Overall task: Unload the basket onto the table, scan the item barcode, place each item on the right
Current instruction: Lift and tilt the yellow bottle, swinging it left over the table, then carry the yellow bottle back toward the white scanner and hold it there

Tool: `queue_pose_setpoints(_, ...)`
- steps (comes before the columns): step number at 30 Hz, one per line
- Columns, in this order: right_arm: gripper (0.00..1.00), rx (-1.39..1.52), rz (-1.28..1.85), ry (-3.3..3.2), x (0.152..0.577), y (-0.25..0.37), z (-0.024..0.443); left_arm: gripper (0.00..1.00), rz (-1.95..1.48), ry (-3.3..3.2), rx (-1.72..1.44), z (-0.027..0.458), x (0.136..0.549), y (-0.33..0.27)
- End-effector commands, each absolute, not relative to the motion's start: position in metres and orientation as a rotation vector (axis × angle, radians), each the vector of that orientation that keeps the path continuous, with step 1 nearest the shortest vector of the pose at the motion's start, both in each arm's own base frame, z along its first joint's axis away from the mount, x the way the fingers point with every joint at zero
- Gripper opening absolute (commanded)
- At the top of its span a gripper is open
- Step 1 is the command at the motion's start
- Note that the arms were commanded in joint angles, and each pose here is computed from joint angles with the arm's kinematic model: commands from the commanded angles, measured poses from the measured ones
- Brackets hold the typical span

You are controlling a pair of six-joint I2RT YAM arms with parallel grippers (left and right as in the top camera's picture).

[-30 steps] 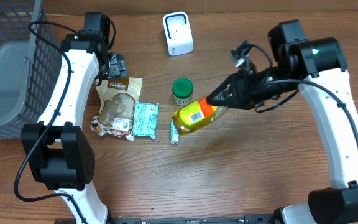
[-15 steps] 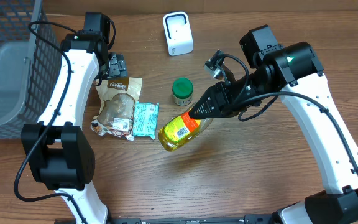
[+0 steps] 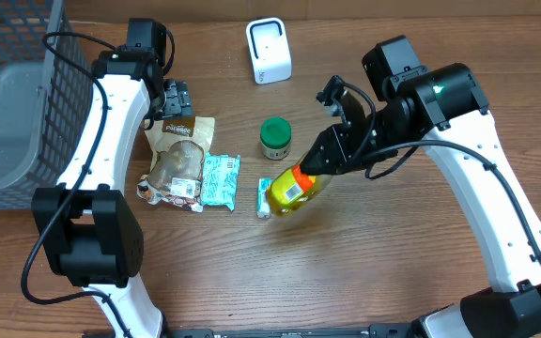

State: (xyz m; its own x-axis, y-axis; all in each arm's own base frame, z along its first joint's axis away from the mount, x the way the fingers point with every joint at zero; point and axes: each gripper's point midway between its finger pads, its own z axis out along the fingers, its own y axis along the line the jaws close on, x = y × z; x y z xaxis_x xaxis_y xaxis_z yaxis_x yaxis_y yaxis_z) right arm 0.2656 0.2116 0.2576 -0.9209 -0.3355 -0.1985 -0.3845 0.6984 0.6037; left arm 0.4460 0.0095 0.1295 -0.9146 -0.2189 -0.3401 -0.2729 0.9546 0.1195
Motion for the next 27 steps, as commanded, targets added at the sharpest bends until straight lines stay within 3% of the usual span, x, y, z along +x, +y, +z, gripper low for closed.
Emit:
queue_pose_setpoints(1,0.05,-0.430,0.781,2.872,0.285,0.191,0.249,1.00,0.256,2.757,-0.359,0.136,0.449,0.011)
queue_pose_setpoints(9,0.04,-0.365,0.735,2.776,0.311,0.193,0.260,1.00,0.256,2.757,-0.359,0.136,0.449,0.011)
queue_pose_setpoints(19,0.03,-0.229,0.715,2.519,0.332,0.188,0.360,1.00,0.256,2.757,-0.359,0.136,0.449,0.011)
queue_pose_setpoints(27,0.03,-0.247,0.490,2.425,0.353,0.170,0.373,1.00,0.256,2.757,-0.359,0.136,0.449,0.011)
